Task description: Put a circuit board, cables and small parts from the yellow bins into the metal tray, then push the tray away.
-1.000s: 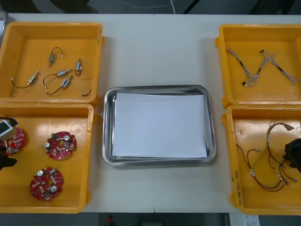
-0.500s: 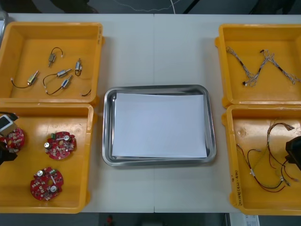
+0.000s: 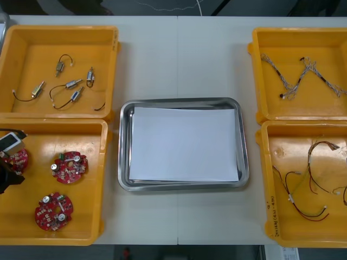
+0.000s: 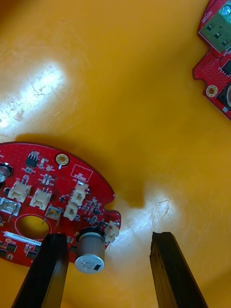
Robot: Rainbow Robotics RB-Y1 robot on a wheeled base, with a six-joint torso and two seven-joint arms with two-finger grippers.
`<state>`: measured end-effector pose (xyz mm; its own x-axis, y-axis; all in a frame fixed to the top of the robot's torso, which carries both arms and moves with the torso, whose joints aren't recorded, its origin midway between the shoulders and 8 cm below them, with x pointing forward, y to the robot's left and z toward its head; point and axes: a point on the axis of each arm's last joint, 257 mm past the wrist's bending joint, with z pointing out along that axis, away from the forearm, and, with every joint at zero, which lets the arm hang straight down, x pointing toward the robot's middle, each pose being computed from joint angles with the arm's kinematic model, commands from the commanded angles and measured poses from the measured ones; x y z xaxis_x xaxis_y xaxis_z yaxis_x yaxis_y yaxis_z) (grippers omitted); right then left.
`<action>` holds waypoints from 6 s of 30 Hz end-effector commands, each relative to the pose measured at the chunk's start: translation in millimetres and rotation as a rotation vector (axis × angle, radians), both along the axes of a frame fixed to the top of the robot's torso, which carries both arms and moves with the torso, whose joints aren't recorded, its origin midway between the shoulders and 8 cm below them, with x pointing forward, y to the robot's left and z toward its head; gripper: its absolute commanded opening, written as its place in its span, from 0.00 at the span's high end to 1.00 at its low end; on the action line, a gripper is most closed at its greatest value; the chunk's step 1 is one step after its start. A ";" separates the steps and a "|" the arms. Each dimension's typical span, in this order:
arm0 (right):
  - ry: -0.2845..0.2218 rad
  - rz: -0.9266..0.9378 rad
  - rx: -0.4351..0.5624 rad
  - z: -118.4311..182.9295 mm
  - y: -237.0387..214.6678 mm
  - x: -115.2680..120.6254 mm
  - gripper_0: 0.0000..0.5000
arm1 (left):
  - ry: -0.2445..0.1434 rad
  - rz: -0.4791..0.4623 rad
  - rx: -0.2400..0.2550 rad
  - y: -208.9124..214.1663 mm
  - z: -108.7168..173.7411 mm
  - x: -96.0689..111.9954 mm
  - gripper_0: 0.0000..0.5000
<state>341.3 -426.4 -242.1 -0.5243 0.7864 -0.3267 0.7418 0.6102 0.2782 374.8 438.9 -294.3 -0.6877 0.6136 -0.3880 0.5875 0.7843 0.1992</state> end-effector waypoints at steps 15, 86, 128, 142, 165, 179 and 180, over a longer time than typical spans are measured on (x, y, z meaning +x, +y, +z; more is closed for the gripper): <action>-0.138 0.320 -0.060 100.0 29.0 16.7 1.00 | -0.017 -0.151 0.125 17.7 7.5 5.1 0.00; -0.054 1.414 -0.567 120.4 115.9 -0.9 1.00 | 0.061 -0.207 0.200 -119.9 146.4 -31.5 1.00; -0.054 1.391 -0.587 121.4 111.0 3.3 1.00 | 0.016 -0.480 0.170 -332.1 110.9 -1.0 1.00; -0.054 1.391 -0.587 121.4 111.0 3.3 1.00 | 0.054 -0.488 0.171 -355.6 70.9 2.0 1.00; -0.053 1.387 -0.593 121.9 109.4 4.2 1.00 | 0.061 -0.437 0.166 -369.5 26.9 13.1 1.00; -0.052 1.384 -0.596 122.0 108.8 4.5 1.00 | 0.079 -0.403 0.135 -372.8 21.2 10.5 0.29; -0.052 1.385 -0.595 121.9 109.1 4.4 1.00 | 0.081 -0.397 0.132 -372.9 21.1 10.1 0.06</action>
<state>349.8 -314.4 -120.9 -0.7174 -0.5056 -0.4793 -0.4727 0.8587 -0.1981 383.3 87.6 -286.0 -0.3481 0.9196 -0.1822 0.8920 0.3847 0.2375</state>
